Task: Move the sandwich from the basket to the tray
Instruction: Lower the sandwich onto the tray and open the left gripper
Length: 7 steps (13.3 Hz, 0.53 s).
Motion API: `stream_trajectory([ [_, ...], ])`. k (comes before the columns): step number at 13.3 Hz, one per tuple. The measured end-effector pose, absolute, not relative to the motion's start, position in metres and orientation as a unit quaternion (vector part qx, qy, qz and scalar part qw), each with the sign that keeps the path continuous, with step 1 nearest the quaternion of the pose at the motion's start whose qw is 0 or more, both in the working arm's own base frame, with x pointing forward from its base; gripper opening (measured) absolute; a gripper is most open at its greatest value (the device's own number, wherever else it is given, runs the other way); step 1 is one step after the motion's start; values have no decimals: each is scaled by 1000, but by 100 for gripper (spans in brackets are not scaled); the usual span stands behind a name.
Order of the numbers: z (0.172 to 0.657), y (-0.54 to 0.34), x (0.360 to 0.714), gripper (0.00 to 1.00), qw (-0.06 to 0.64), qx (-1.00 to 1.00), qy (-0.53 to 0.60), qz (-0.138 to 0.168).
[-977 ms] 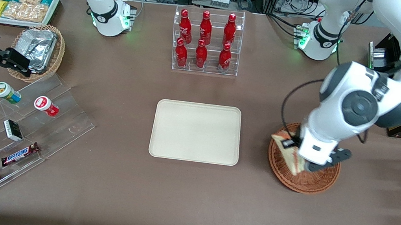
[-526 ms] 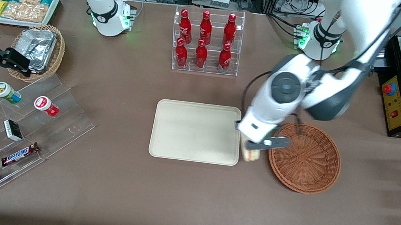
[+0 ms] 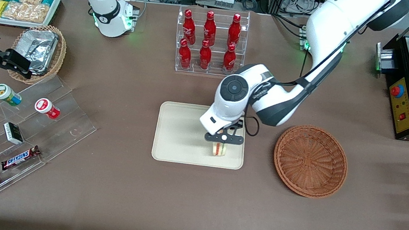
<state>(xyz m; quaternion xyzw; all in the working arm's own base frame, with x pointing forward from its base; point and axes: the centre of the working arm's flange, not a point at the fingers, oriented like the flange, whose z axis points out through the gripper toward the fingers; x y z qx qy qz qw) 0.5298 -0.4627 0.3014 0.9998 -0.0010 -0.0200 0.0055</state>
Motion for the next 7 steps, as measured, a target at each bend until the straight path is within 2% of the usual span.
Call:
stream_trajectory([
  [7,258,-481,517,15,1,999,-27,-25],
])
